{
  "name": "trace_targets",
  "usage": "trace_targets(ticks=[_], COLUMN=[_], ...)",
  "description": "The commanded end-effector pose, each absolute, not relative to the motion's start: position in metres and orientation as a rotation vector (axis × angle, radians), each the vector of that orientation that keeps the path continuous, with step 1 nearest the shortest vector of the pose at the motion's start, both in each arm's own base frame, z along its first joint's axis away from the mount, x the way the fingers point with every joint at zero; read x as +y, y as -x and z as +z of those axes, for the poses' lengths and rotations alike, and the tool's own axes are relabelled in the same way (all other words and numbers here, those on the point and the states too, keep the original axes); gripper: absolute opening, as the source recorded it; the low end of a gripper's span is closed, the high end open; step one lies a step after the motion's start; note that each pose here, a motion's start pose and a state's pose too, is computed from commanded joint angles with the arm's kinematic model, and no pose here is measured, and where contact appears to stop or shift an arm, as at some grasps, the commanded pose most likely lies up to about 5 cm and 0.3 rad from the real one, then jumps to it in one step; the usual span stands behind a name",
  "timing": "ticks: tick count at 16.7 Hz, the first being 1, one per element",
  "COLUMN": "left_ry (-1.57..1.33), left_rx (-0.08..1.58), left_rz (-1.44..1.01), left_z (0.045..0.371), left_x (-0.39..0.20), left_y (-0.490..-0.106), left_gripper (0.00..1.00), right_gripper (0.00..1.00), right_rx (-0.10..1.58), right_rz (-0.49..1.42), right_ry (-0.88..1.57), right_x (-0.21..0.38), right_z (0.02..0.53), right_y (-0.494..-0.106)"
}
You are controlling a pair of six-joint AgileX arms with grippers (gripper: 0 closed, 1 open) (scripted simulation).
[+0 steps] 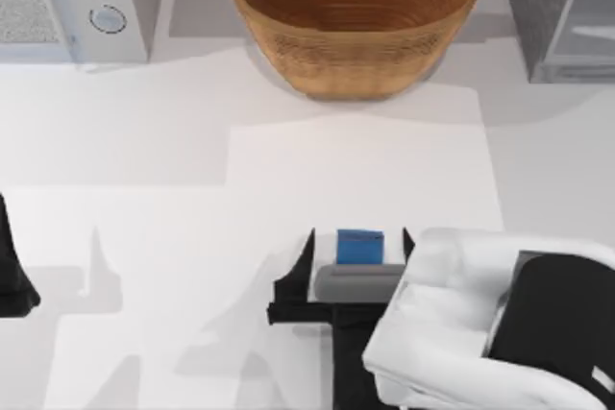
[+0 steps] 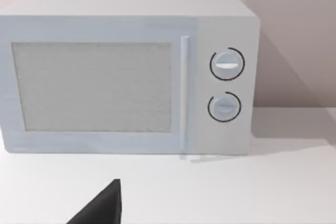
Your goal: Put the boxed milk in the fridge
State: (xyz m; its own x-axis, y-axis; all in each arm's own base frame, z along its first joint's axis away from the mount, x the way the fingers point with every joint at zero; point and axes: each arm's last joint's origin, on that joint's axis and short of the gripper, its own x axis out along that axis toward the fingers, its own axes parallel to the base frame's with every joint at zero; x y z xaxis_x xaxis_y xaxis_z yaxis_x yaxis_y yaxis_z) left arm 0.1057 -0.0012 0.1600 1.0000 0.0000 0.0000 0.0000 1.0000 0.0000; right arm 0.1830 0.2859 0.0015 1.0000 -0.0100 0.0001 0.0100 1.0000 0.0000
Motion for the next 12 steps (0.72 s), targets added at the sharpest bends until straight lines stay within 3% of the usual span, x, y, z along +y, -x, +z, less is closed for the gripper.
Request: trace_targets(ticks=[11,12], left_ry=[0.0,0.0], left_rx=[0.0,0.0], left_rz=[0.0,0.0], left_z=[0.16,0.16], left_x=[-0.0012,-0.0012], left_y=[-0.1057,-0.1057], left_gripper=[1.0,1.0], right_gripper=[0.02,0.0], right_rx=[0.0,0.0], right_rz=[-0.01,-0.01], right_ry=[0.0,0.0], right_x=[0.2859,0.2859], right_z=[0.0015,0.0015], right_y=[-0.183,-0.183])
